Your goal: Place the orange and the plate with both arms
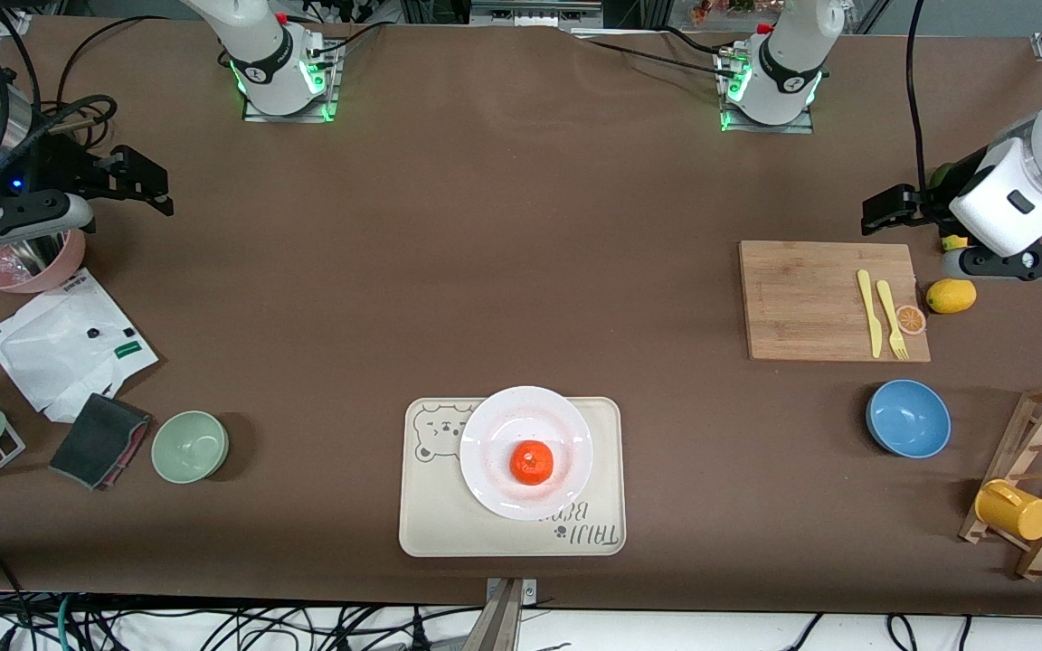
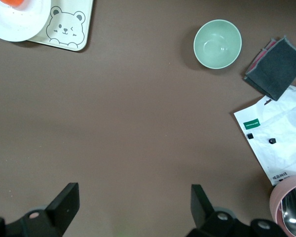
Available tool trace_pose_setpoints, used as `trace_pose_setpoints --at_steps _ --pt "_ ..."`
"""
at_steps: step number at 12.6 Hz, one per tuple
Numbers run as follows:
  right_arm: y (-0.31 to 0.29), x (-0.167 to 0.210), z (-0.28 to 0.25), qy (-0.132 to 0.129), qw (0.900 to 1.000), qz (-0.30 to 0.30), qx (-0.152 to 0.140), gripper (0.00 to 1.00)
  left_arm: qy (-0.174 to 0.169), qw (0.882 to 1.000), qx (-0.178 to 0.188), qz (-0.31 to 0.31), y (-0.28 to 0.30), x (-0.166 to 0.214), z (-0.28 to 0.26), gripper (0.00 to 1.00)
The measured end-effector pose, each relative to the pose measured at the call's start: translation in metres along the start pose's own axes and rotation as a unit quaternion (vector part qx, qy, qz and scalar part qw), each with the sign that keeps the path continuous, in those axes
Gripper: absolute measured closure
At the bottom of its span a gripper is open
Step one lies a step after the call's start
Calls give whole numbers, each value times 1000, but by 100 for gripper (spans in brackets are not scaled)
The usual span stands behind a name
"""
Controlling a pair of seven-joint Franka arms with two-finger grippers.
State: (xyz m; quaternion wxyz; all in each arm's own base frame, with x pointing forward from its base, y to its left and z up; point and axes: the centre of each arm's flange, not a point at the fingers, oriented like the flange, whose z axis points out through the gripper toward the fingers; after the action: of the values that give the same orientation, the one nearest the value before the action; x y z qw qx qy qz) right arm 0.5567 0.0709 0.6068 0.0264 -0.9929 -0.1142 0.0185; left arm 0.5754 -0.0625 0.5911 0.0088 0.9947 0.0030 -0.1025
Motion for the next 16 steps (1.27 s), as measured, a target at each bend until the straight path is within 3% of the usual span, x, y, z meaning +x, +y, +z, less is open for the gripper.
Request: trace_pose_setpoints --at_steps 16 --pt "23 -2 -2 -1 1000 15 -16 0 0 1000 0 0 0 0 0 0"
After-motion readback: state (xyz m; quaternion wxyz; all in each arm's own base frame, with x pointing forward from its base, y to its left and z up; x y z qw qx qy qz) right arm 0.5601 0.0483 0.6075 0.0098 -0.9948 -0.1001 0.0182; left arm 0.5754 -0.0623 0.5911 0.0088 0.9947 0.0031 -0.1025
